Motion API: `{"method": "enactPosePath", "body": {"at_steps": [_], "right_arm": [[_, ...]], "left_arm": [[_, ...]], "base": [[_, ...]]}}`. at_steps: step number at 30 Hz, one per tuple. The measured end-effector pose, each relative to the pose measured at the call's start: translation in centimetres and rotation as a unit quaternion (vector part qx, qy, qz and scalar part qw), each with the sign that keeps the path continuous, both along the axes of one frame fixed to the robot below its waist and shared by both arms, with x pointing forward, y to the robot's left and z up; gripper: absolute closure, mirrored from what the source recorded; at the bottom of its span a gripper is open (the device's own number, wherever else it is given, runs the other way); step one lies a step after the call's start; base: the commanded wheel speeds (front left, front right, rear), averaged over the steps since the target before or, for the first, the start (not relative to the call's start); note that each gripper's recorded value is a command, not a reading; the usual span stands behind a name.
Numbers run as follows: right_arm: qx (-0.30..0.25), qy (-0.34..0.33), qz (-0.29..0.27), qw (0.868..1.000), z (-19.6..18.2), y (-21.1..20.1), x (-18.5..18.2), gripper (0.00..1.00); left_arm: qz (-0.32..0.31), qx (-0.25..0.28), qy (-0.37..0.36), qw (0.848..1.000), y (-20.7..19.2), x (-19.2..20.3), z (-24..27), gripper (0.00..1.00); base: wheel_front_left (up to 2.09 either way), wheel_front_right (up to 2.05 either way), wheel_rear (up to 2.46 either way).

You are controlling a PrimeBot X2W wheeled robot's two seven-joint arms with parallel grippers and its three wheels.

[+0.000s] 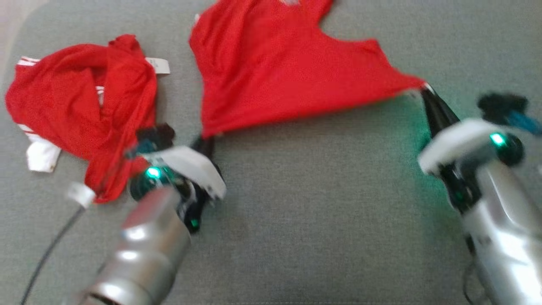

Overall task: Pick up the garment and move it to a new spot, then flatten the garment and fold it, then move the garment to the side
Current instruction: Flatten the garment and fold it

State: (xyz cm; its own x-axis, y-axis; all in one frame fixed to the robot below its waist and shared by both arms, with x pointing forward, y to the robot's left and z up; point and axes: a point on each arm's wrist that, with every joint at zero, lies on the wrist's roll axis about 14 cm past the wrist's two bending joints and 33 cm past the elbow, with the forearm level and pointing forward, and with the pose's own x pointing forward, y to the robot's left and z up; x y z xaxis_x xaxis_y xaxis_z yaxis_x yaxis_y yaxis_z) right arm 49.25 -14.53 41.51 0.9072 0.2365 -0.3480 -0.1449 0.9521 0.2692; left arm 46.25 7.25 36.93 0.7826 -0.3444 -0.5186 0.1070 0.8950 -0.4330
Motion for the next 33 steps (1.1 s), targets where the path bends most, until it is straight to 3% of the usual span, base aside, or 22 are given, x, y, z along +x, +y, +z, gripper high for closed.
{"method": "enactPosePath", "body": {"at_steps": [10,17,24,33], "right_arm": [[-0.011,-0.011,-0.032,0.999,2.6,-3.8,-9.4,1.0],[-0.055,0.03,-0.048,0.997,6.1,-5.1,-15.2,1.0],[-0.072,0.04,-0.052,0.995,7.9,-5.8,-15.2,1.0],[-0.06,0.046,0.015,0.997,6.6,-2.9,-7.8,1.0]], "left_arm": [[-0.079,-0.016,-0.074,0.994,-1.4,-6.0,3.3,1.0],[-0.161,0.008,-0.065,0.985,-1.3,-12.6,7.9,1.0],[-0.224,-0.029,-0.018,0.974,-2.8,-16.8,11.2,1.0],[-0.259,-0.086,0.097,0.957,-3.2,-16.0,8.5,1.0]], "base": [[0.0,0.0,0.0],[0.0,0.0,0.0],[0.0,0.0,0.0],[0.0,0.0,0.0]]}}
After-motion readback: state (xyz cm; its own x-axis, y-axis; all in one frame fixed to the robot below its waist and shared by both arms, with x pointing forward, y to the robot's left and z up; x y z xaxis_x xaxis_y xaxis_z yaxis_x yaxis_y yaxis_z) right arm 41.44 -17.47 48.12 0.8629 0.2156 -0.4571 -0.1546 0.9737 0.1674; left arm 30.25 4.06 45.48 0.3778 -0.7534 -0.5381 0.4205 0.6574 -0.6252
